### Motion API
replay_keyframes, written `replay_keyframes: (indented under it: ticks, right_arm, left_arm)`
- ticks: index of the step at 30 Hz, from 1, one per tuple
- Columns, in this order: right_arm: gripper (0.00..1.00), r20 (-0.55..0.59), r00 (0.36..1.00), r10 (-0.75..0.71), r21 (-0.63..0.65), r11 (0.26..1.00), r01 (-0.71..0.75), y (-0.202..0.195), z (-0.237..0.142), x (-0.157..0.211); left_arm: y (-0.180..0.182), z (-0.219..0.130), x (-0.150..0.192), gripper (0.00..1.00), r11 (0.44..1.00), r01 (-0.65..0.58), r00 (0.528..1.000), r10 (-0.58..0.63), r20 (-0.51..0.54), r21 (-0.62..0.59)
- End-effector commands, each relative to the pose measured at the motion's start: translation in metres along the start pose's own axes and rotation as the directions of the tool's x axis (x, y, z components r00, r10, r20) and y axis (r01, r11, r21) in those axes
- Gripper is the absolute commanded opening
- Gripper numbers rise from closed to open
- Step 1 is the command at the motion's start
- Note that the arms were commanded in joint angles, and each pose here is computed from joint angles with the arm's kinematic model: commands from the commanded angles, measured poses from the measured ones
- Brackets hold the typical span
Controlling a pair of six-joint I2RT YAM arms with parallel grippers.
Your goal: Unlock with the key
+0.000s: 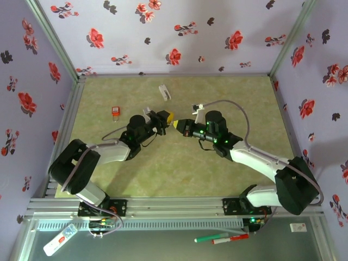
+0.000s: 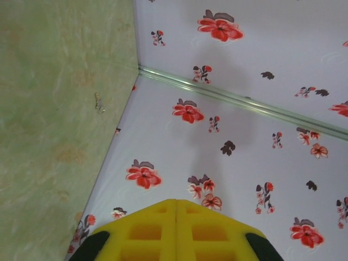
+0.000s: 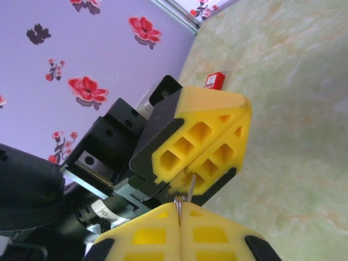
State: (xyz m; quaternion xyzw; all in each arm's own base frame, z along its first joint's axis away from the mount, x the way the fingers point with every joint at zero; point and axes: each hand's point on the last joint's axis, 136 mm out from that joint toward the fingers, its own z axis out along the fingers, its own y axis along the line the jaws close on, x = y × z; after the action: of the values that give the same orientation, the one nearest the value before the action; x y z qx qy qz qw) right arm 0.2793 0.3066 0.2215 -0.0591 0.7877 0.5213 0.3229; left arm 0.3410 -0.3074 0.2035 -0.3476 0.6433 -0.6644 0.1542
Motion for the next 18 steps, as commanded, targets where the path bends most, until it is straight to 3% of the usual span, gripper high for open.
replay_keyframes:
  ticks: [1, 3, 4, 7, 8, 13, 18]
  right_arm:
    - [0.00, 0.026, 0.999, -0.044, 0.037, 0.998, 0.043, -0.001, -0.007, -0.012]
    - [0.00, 0.034, 0.999, -0.036, 0.031, 0.999, 0.035, -0.001, -0.009, -0.014]
    - [0.06, 0.043, 0.999, -0.020, 0.025, 1.000, 0.019, 0.000, -0.009, -0.015]
    - [0.59, 0.084, 0.995, 0.061, -0.084, 0.995, -0.054, 0.014, -0.013, -0.021]
    - [0.69, 0.102, 0.990, 0.101, -0.129, 0.988, -0.087, 0.019, -0.017, -0.023]
    - [0.76, 0.148, 0.958, 0.244, -0.276, 0.941, -0.197, 0.036, -0.026, -0.034]
    - [0.71, 0.107, 0.936, 0.335, -0.451, 0.856, -0.254, 0.061, -0.020, -0.042]
  left_arm:
    - [-0.014, -0.008, -0.007, 0.00, 0.998, -0.059, 0.998, 0.058, 0.029, 0.020]
    - [-0.017, -0.010, -0.008, 0.00, 0.995, -0.099, 0.995, 0.098, 0.036, 0.013]
    - [-0.019, -0.011, -0.009, 0.00, 0.991, -0.134, 0.990, 0.134, 0.044, 0.004]
    - [-0.032, -0.018, -0.011, 0.00, 0.949, -0.312, 0.946, 0.314, 0.082, -0.032]
    - [-0.040, -0.022, -0.012, 0.00, 0.925, -0.377, 0.920, 0.379, 0.102, -0.035]
    - [-0.066, -0.038, -0.007, 0.00, 0.806, -0.588, 0.792, 0.590, 0.158, -0.065]
    - [-0.081, -0.037, 0.003, 0.00, 0.774, -0.632, 0.764, 0.618, 0.186, 0.025]
